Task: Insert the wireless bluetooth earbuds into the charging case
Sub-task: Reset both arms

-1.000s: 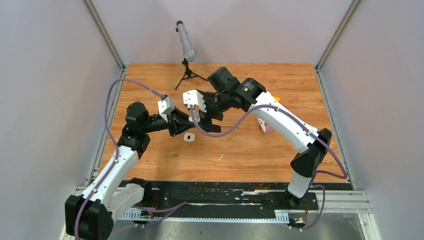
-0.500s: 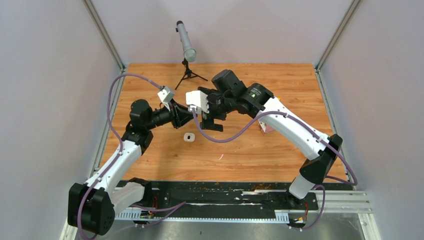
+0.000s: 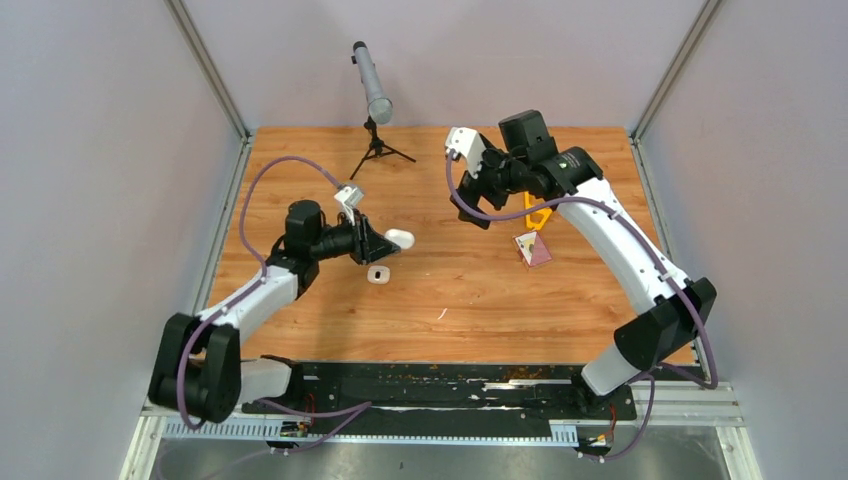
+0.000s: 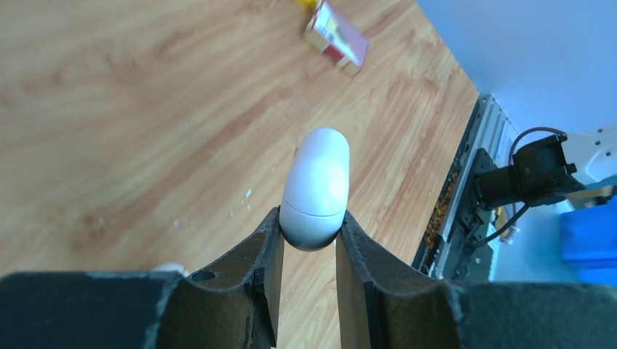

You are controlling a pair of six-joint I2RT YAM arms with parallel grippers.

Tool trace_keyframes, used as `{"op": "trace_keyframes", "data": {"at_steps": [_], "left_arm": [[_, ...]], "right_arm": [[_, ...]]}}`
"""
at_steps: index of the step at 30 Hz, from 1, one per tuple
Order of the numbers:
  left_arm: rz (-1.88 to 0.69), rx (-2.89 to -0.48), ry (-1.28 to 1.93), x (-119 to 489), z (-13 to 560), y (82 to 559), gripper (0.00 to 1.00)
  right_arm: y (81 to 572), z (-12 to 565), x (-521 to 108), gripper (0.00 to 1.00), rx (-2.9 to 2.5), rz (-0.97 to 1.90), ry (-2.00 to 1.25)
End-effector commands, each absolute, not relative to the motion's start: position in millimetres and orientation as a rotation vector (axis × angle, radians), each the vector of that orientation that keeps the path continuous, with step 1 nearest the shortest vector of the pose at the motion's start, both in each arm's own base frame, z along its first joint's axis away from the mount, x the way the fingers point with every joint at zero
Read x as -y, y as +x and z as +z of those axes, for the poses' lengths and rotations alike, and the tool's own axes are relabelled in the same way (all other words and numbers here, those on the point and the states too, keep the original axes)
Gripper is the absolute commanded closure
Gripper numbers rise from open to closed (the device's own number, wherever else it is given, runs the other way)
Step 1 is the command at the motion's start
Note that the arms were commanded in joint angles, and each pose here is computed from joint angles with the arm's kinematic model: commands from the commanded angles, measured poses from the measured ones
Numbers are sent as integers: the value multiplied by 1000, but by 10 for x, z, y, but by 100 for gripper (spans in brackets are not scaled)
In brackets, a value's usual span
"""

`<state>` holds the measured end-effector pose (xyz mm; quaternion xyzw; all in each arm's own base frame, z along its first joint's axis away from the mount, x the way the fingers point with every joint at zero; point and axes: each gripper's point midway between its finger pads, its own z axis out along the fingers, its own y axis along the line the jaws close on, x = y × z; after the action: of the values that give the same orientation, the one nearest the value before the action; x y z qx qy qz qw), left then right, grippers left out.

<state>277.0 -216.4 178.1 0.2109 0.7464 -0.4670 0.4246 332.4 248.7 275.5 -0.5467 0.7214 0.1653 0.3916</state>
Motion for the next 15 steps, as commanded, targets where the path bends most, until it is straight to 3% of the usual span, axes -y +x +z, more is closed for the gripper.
{"op": "trace_keyframes", "data": {"at_steps": [1, 9, 15], "left_arm": [[-1239, -2066, 417, 2238, 1504, 2924, 100], [-1373, -2483, 250, 2573, 840, 3063, 95], [-1369, -2608, 326, 2757, 646, 3000, 76]], "right_arm": [[3199, 2947, -2476, 1, -1783, 464, -1339], [3177, 2927, -2294, 1, -1795, 410, -1314], [3173, 2929, -2142, 1, -1809, 381, -1287]]}}
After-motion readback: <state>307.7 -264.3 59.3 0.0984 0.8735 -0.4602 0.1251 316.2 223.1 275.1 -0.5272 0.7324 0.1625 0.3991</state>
